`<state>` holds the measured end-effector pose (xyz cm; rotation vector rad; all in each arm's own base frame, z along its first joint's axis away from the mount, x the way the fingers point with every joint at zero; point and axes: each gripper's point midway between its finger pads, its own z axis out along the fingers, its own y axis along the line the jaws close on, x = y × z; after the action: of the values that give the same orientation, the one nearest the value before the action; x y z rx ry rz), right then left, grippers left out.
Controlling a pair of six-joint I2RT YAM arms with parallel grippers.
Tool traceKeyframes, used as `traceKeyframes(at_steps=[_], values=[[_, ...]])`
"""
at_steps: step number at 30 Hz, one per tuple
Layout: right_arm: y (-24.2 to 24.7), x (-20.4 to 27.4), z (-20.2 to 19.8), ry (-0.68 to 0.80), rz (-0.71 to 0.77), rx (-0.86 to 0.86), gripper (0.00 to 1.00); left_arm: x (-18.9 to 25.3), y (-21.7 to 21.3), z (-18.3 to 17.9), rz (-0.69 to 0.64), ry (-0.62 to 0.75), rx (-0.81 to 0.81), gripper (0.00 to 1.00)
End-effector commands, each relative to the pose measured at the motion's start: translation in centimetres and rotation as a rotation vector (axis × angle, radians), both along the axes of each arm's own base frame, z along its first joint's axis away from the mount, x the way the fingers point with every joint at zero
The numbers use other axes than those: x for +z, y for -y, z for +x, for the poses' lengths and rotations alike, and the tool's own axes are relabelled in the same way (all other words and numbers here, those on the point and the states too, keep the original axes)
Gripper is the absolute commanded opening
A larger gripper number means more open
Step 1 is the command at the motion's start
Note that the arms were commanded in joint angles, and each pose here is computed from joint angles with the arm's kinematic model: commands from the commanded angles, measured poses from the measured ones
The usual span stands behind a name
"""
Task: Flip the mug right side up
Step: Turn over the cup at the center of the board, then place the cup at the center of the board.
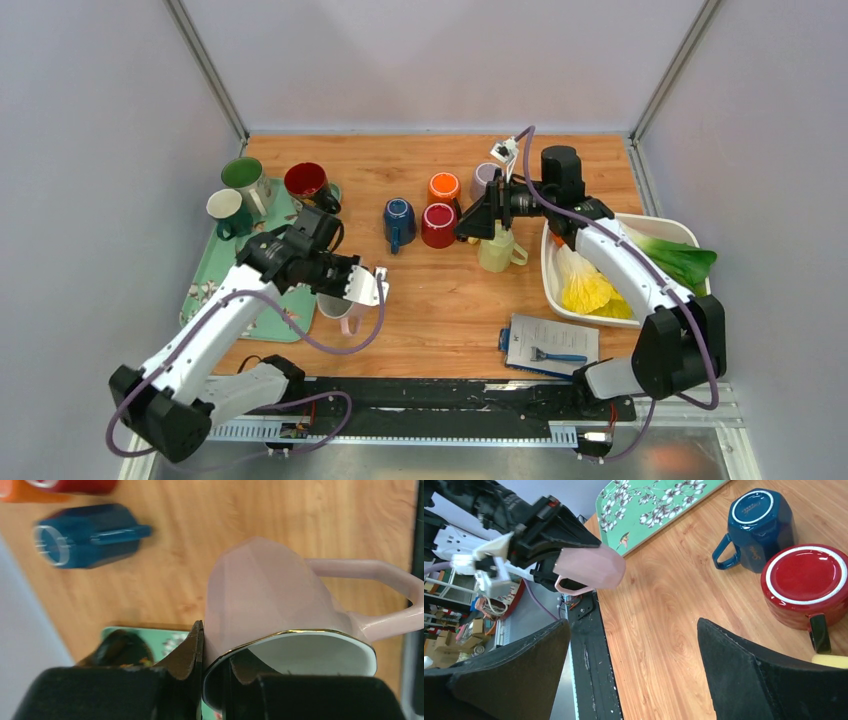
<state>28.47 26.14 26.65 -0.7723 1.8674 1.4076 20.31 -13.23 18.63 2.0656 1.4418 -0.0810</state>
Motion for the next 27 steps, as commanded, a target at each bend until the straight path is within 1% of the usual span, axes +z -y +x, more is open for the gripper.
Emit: traceKeyframes(at_steps=[1, 4, 8, 12, 17, 22, 27], values=[[0.6, 0.9, -0.4, 0.087, -0.016, -0.023, 1.0, -0.5, 0.0, -0.9, 0.062, -0.122, -0.048, 0.0], [1.0, 1.0, -0.5, 0.107, -0.027, -0.04, 1.0, -0.6, 0.4, 0.0, 0.092, -0.152, -0.04, 0.0], [1.5, 0.6, -0.7, 0.104, -0.039, -0.061, 1.0, -1.9, 0.2, 1.6, 0.189, -0.19, -0.024, 0.0], [1.6, 0.4, -0.7, 0.1, -0.042, -0.062, 1.0, -3.4, -0.1, 2.4, 0.246, -0.224, -0.008, 0.0], [1.4, 0.8, -0.2, 0.109, -0.042, -0.066, 1.0, -5.1, 0.3, 3.3, 0.259, -0.233, 0.007, 0.0], [1.5, 0.6, -0.2, 0.107, -0.045, -0.067, 1.0, -5.9, 0.9, 4.0, 0.254, -0.232, 0.019, 0.0], [1.5, 0.1, -0.4, 0.095, -0.049, -0.066, 1.0, -7.1, 0.6, 4.3, 0.291, -0.257, 0.039, 0.0]])
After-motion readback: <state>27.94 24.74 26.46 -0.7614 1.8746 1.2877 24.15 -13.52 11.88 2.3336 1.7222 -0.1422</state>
